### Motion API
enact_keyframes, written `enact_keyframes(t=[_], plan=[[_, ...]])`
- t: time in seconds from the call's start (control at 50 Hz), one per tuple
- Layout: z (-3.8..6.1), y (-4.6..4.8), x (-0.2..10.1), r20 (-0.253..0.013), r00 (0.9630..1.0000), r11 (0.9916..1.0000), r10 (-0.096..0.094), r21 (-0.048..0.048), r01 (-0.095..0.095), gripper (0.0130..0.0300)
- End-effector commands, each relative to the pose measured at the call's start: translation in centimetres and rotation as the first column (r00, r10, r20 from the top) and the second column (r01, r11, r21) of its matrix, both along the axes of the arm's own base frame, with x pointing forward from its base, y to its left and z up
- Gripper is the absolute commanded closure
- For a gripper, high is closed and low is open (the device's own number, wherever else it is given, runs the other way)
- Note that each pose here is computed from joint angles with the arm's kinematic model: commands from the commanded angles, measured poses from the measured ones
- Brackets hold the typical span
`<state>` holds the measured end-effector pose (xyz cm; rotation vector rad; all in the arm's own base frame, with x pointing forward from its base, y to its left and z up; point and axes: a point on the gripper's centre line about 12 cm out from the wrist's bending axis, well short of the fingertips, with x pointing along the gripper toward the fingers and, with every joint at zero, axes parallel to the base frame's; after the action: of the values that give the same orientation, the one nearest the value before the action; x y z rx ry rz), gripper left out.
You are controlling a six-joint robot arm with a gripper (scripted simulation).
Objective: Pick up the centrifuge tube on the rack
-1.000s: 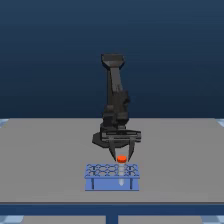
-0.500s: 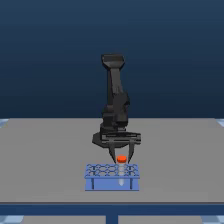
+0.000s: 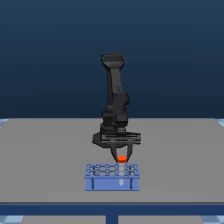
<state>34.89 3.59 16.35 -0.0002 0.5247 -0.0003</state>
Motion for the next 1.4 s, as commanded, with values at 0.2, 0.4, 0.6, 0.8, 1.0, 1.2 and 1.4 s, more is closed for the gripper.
enact_keyframes(t=[0.2,0.4,0.6,0.8,1.0,1.2,1.4], plan=[[0.30,0.00,0.0,0.000,1.0000,1.00000,0.000,0.0001,0.000,0.0300],[0.90,0.00,0.0,0.000,1.0000,1.00000,0.000,0.0001,0.000,0.0300],[1.69,0.00,0.0,0.000,1.0000,1.00000,0.000,0.0001,0.000,0.0300],[2.54,0.00,0.0,0.000,1.0000,1.00000,0.000,0.0001,0.000,0.0300],[3.37,0.00,0.0,0.000,1.0000,1.00000,0.000,0.0001,0.000,0.0300],[4.09,0.00,0.0,0.000,1.0000,1.00000,0.000,0.0001,0.000,0.0300],[4.69,0.00,0.0,0.000,1.0000,1.00000,0.000,0.0001,0.000,0.0300]])
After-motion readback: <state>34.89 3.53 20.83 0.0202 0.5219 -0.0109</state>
